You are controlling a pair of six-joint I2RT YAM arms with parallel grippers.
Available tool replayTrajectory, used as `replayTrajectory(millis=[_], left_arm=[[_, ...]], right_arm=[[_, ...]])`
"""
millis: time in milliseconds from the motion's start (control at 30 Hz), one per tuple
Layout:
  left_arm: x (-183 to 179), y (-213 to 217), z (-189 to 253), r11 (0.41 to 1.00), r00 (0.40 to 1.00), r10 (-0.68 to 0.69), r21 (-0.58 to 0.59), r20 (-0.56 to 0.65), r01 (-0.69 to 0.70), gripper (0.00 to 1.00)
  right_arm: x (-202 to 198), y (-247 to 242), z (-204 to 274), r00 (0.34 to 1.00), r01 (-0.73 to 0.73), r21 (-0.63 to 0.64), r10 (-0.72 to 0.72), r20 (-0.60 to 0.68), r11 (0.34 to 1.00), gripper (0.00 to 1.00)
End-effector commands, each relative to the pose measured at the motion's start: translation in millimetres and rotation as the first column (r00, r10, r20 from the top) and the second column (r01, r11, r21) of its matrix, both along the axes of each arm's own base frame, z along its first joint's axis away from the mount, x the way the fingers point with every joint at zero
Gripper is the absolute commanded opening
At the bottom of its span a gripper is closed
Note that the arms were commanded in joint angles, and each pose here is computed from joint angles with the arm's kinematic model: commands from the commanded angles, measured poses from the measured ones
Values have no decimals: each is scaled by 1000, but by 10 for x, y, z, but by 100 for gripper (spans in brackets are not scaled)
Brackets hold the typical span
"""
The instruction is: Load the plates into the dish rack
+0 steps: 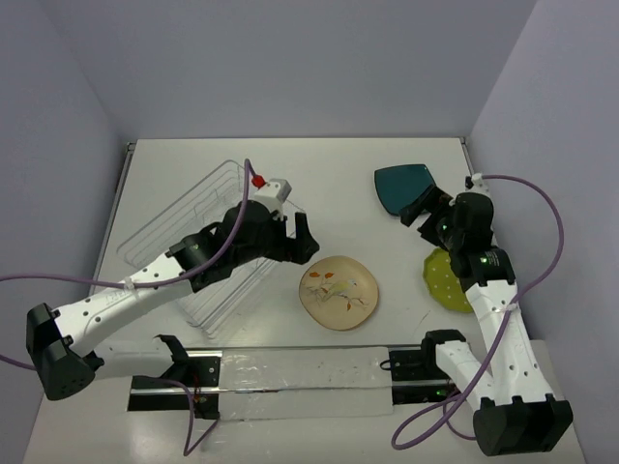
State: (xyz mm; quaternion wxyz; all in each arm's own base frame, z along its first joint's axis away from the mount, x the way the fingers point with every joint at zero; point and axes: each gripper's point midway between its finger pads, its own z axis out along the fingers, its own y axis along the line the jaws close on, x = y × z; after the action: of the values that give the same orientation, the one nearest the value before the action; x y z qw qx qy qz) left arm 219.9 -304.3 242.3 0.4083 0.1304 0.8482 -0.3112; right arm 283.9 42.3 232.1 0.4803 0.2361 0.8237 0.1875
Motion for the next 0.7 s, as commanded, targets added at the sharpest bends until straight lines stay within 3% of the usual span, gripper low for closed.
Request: replayTrajectory(millis=[0,133,267,433,667], left_arm=[[-154,-91,-169,999,997,25,-36,-74,-28,99],[-339,-180,-559,1000,983,15,-4,-184,-16,99],[-413,-154,-940,993,960,101,85,-260,-82,99],[-552,-257,-1328,988,936,114,133,-333,-73,99],[-570,-333,-1747,983,911,144,163,-386,-87,99]], right_arm=[[-104,192,-93,991,-132,10,132,-19,991,100],[-207,275,-349,979,-191,10,191,-71,982,100],[-312,508,-665,942,-304,26,305,-137,952,100],[-393,625,-945,927,-332,13,329,-181,943,100],[-482,838,-1235,905,-375,96,386,-181,922,100]])
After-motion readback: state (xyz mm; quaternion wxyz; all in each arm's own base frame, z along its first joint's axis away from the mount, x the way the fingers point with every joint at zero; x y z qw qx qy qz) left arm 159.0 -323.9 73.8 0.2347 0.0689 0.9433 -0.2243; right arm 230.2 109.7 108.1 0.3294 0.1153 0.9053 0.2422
